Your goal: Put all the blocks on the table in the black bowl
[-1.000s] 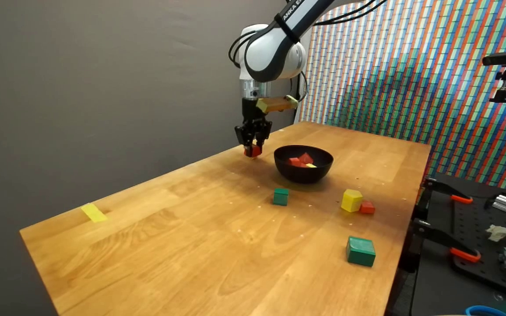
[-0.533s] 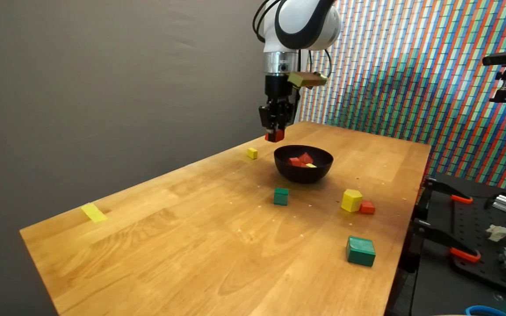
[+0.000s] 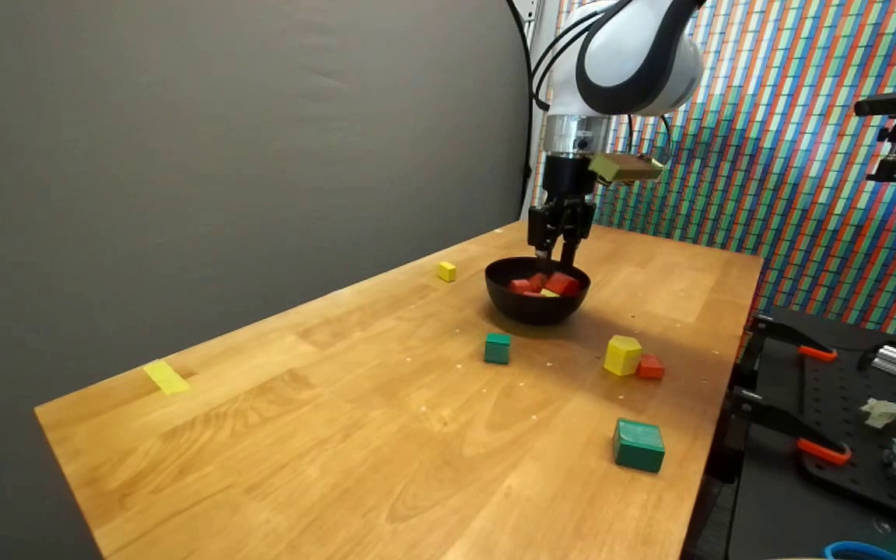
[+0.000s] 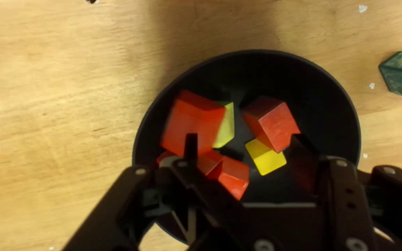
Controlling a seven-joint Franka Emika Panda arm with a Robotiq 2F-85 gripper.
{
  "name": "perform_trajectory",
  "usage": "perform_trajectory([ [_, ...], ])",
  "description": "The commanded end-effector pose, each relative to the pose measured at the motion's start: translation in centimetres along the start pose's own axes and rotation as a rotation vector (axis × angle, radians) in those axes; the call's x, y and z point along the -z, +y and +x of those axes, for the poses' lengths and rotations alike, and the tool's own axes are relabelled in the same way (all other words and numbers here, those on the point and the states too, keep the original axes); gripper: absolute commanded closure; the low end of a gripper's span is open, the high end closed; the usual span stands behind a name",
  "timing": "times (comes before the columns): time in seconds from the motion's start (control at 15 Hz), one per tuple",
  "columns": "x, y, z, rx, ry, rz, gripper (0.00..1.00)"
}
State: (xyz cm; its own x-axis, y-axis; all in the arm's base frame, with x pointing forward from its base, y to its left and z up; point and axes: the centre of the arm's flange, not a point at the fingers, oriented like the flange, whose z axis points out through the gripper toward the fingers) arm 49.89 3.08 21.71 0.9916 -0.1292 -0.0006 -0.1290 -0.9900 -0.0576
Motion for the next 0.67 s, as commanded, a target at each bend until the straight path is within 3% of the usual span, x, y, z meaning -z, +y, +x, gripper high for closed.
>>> perform_trajectory([
  [0.0,2.9,0.2,-2.1,0.003,0.157,0.051,0.01],
  [0.33,7.2,-2.2,1.0,0.077,0.406,0.036,0.00],
  [0.6,6.2,-3.0,6.3,0.163,0.442,0.042,0.00],
])
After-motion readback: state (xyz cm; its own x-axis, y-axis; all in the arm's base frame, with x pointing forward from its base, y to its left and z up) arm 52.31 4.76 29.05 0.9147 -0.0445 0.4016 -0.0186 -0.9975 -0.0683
